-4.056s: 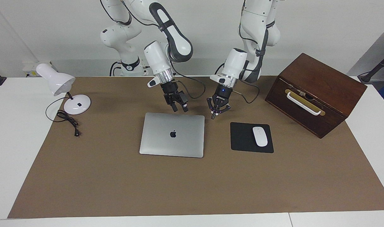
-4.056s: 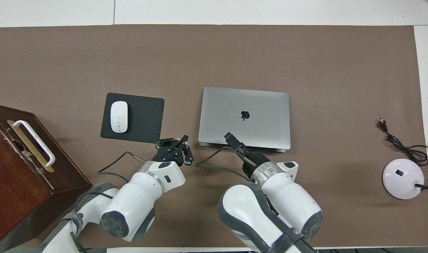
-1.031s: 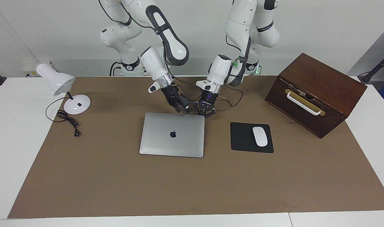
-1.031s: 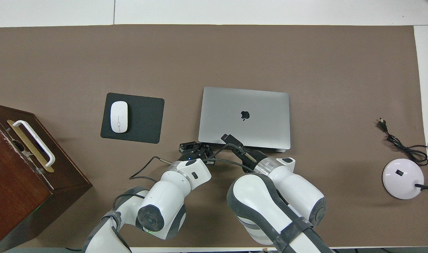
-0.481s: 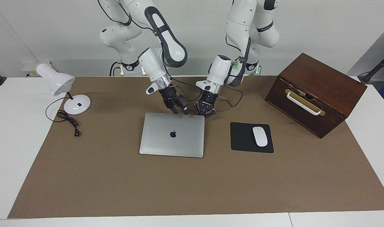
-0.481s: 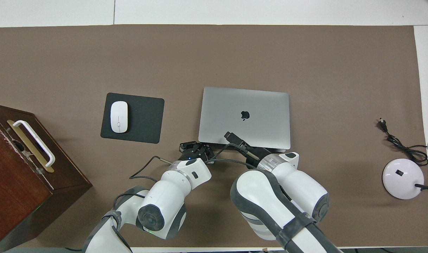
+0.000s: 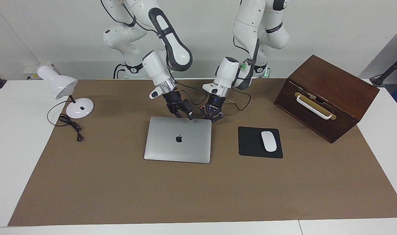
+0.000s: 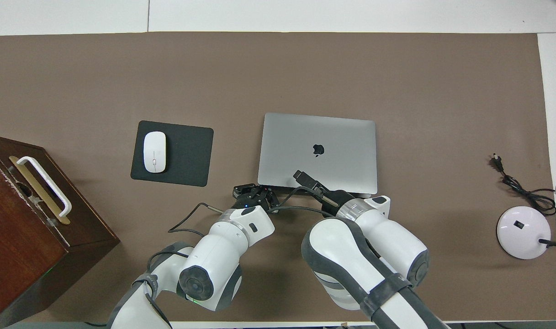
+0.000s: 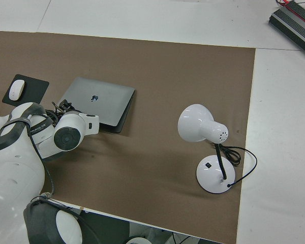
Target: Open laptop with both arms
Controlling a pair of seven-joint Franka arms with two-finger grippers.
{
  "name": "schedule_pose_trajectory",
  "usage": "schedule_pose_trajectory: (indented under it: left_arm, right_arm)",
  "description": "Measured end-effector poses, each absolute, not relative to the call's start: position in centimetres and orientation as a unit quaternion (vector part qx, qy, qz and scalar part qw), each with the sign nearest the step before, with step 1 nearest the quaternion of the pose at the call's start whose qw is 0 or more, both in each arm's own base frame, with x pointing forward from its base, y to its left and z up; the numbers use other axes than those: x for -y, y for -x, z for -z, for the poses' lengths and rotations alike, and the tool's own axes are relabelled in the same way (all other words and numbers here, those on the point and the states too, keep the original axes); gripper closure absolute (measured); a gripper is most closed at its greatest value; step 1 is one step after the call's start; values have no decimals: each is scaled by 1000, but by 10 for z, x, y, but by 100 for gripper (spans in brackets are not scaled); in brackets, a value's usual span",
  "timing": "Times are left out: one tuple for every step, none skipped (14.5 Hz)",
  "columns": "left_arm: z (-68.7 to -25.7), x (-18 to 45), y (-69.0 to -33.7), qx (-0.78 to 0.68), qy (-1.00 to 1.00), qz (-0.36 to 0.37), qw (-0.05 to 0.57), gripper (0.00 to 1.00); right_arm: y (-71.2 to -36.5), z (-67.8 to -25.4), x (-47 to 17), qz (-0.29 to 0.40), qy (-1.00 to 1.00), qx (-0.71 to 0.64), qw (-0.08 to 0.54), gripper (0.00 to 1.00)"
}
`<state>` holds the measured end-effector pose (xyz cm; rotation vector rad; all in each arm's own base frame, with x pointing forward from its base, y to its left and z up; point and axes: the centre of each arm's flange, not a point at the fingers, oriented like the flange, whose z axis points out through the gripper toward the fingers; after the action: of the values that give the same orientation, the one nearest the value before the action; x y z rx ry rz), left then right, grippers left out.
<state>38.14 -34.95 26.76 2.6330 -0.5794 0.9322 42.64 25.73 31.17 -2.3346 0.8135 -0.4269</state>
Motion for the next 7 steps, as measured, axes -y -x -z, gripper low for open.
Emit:
schedule_pose_trajectory:
  left_arm:
    - [-268,349,-381,201,-913,-323,144,99]
    - [-268,349,-381,201,-913,-323,144,99]
    - [-268,349,-381,201,-913,-323,144,99]
    - [-268,349,-381,201,-913,-324,144,99]
    - [-268,349,-381,201,-913,-324,144,99]
    - [-268,349,-381,201,-913,-324,144,99]
    - [-268,350,-381,201,-913,-324,144,99]
  right_arm:
    - [-426,-312,-257,162,884,-308,311,0]
    - [-427,-312,-257,162,884,-308,311,0]
    - [-427,-312,-256,162,884,-310,311,0]
    - [-429,-312,-254,163,883,-311,310,0]
    - [-430,-312,-252,164,884,-309,310,0]
    - [-433,-312,-251,164,886,-302,310,0]
    - [-436,-312,-249,162,889,-294,312,0]
